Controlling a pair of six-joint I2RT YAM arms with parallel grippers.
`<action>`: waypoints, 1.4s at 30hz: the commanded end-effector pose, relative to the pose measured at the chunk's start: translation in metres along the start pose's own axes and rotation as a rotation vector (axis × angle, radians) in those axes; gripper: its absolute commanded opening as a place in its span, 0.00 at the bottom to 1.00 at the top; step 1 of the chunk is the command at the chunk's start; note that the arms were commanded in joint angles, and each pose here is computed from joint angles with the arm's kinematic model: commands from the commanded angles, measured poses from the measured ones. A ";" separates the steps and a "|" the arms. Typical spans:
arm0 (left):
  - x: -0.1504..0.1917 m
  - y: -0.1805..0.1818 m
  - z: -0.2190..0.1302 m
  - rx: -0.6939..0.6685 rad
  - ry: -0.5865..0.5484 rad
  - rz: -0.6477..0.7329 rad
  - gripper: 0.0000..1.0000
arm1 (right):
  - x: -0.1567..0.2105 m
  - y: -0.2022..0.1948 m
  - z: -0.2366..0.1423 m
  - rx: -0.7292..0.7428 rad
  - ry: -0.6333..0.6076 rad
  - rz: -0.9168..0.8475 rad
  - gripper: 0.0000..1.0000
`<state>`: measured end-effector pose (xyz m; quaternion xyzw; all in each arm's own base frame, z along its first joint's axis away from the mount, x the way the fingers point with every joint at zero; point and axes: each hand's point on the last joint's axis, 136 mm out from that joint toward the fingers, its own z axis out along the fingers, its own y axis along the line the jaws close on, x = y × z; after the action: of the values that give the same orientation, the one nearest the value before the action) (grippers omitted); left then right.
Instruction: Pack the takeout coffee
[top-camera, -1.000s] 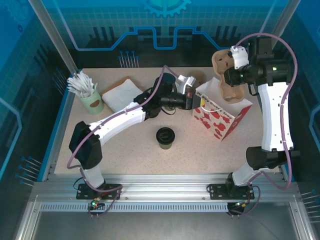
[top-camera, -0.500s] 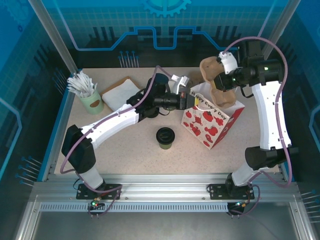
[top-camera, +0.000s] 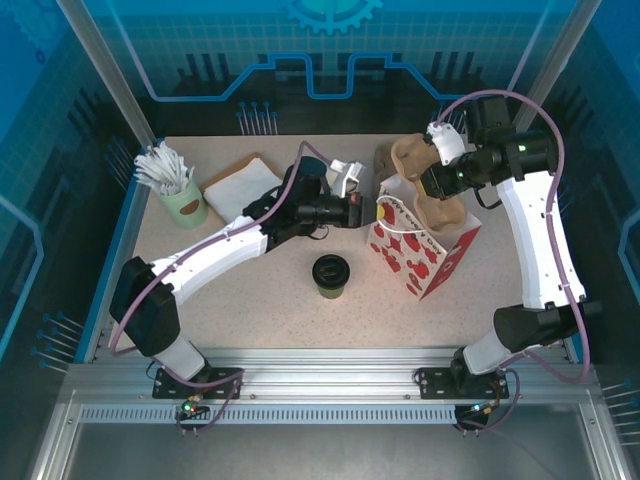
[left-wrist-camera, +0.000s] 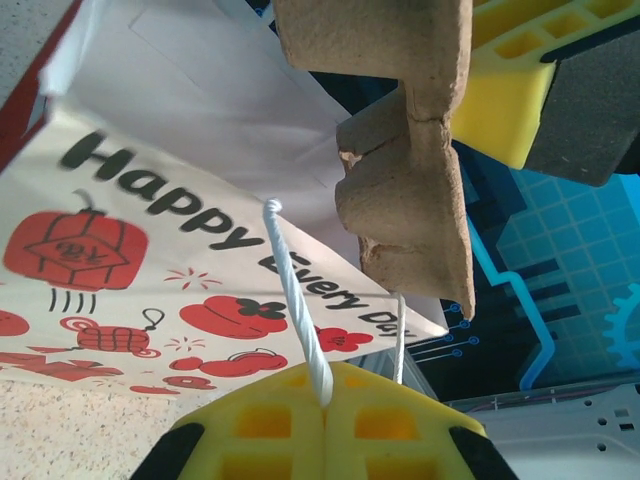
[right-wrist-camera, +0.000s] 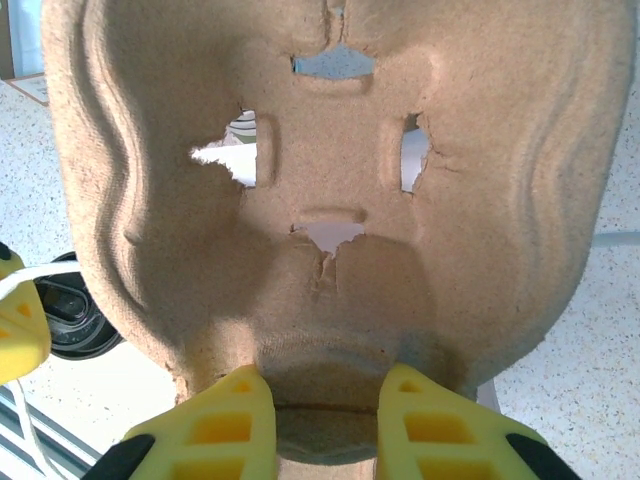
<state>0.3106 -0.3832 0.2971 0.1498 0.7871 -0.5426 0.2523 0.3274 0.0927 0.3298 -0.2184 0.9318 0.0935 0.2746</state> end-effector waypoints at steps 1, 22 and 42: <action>-0.004 -0.005 -0.013 -0.005 -0.029 0.032 0.00 | 0.002 0.006 -0.003 -0.016 -0.007 -0.026 0.20; 0.002 0.005 -0.020 -0.025 -0.031 0.022 0.00 | -0.001 0.005 0.002 -0.012 0.004 -0.032 0.20; 0.004 0.008 -0.023 -0.024 -0.030 0.016 0.00 | -0.004 -0.005 0.028 -0.010 0.043 -0.080 0.19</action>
<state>0.3076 -0.3674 0.2833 0.1375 0.7970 -0.5321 0.2504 0.3480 0.0940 0.3109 -0.2324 0.9343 0.0819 0.2578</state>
